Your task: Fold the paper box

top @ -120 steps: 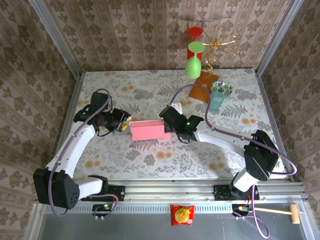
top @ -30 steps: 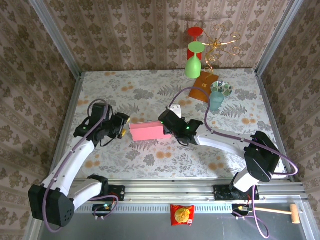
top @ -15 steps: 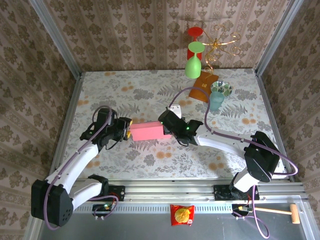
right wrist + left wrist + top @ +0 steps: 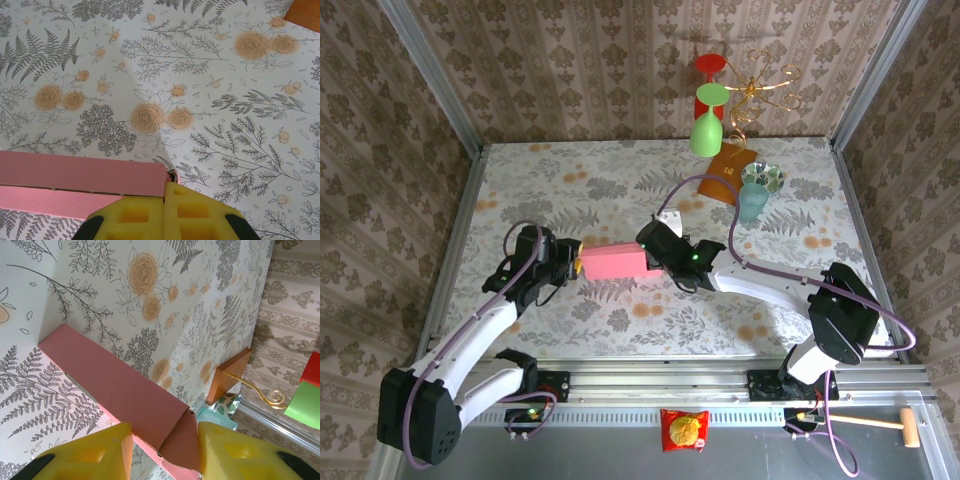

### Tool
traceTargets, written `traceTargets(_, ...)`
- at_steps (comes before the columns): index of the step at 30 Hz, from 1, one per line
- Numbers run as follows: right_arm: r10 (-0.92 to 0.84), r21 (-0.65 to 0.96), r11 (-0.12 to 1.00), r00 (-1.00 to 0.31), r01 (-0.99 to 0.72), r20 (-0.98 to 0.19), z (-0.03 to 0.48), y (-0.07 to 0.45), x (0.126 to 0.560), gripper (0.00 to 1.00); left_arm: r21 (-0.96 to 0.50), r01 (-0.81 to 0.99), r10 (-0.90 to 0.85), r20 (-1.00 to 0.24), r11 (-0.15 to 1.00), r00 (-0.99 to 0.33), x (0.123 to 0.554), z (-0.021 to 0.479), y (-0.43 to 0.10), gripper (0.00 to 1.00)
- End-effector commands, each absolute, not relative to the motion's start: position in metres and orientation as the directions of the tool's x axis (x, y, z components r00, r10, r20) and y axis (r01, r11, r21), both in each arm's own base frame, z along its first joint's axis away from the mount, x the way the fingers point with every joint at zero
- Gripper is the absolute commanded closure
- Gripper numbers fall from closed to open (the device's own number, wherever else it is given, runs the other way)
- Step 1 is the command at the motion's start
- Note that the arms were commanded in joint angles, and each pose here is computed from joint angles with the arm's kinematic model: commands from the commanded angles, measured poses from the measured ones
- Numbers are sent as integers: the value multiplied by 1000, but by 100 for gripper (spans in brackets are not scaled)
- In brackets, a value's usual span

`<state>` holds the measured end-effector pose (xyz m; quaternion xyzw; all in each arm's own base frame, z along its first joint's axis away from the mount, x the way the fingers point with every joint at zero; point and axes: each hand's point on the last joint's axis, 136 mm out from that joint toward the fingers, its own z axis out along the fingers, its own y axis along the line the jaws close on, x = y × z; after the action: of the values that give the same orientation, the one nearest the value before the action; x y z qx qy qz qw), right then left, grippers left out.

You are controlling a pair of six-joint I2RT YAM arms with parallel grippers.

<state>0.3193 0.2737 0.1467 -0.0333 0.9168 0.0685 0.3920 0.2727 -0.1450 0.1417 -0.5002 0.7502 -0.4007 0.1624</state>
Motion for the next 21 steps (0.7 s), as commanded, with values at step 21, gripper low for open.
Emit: traceTargets(21, -122, 26, 984, -784, -174, -609, 124, 262, 296, 82, -692, -697, -881, 194, 188, -431, 252, 110, -143, 69)
